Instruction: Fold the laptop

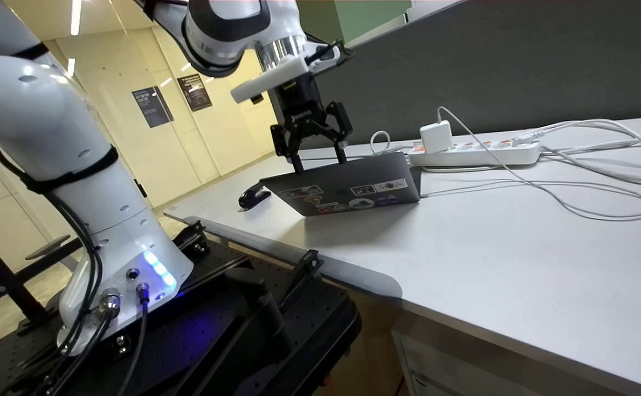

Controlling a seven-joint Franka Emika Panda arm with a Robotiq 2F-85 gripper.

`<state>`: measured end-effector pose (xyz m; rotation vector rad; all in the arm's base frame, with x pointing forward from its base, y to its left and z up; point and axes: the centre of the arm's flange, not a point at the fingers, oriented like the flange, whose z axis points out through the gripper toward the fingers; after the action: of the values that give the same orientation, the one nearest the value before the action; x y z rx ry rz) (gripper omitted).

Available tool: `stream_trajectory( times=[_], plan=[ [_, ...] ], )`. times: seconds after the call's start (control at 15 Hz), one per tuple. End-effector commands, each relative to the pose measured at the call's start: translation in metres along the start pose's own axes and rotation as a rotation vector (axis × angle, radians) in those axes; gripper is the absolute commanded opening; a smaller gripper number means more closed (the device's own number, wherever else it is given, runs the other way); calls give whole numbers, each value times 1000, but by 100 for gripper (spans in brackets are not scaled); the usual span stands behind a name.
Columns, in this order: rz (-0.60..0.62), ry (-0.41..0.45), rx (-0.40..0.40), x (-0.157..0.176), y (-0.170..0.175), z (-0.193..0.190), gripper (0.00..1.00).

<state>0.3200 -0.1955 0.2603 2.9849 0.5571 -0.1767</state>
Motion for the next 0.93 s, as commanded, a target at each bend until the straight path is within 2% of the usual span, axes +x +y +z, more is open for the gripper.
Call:
stream_trajectory(
  times=[0.0, 0.33, 0.67, 0.87],
  plan=[
    [-29, 47, -23, 4, -5, 24, 100],
    [-89, 98, -44, 8, -8, 31, 100],
    [-129, 262, -78, 13, -8, 21, 100],
    [-144, 331, -89, 20, -8, 16, 100]
  ],
)
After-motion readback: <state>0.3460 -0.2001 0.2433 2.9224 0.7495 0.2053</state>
